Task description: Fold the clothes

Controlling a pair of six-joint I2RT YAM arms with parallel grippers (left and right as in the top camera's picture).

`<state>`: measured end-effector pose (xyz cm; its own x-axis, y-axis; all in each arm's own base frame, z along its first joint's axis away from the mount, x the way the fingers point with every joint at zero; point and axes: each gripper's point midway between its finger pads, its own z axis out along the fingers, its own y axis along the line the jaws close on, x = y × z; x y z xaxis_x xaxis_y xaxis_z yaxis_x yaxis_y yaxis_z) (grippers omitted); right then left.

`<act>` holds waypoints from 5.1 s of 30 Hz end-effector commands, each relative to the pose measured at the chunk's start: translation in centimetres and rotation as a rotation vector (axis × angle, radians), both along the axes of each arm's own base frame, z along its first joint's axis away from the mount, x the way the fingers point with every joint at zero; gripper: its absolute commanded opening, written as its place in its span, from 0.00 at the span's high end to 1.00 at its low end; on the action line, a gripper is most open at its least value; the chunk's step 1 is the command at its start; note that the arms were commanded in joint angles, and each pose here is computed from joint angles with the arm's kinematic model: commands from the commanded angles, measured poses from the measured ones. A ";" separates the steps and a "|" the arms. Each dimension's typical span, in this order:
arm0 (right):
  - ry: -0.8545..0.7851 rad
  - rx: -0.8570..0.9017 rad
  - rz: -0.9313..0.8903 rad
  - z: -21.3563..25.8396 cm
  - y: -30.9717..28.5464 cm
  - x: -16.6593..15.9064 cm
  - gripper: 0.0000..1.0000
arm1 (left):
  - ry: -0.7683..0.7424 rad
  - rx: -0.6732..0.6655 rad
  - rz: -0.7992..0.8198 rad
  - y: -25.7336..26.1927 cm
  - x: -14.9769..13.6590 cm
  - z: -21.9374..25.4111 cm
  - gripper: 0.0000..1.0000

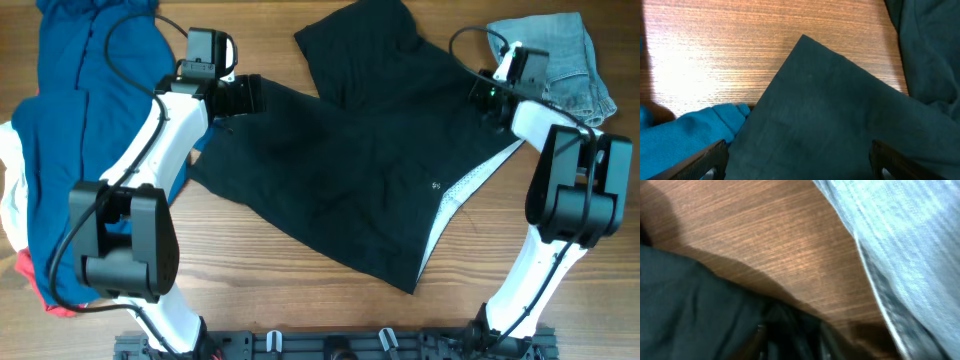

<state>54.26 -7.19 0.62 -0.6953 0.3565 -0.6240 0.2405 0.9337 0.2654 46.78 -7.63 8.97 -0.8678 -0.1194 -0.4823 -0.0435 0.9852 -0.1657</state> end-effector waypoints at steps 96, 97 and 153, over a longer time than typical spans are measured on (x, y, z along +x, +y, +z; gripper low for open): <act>0.221 0.256 0.007 14.5 6.6 -26.6 0.87 | 0.176 0.025 -0.547 -10.0 -5.9 -5.3 0.66; 0.222 0.256 0.007 14.4 6.6 -26.6 0.87 | 0.194 0.035 -0.554 -10.3 -6.1 -6.4 0.67; 0.188 0.176 0.037 18.0 6.1 -24.0 0.33 | -0.067 0.041 0.234 5.2 3.5 -1.9 0.31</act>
<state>29.46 -0.88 15.25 -0.8223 0.4497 -0.3488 0.3093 0.8676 0.3894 51.43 -3.90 0.98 -0.8270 -0.2717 -0.4922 -0.2374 0.9623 -0.1325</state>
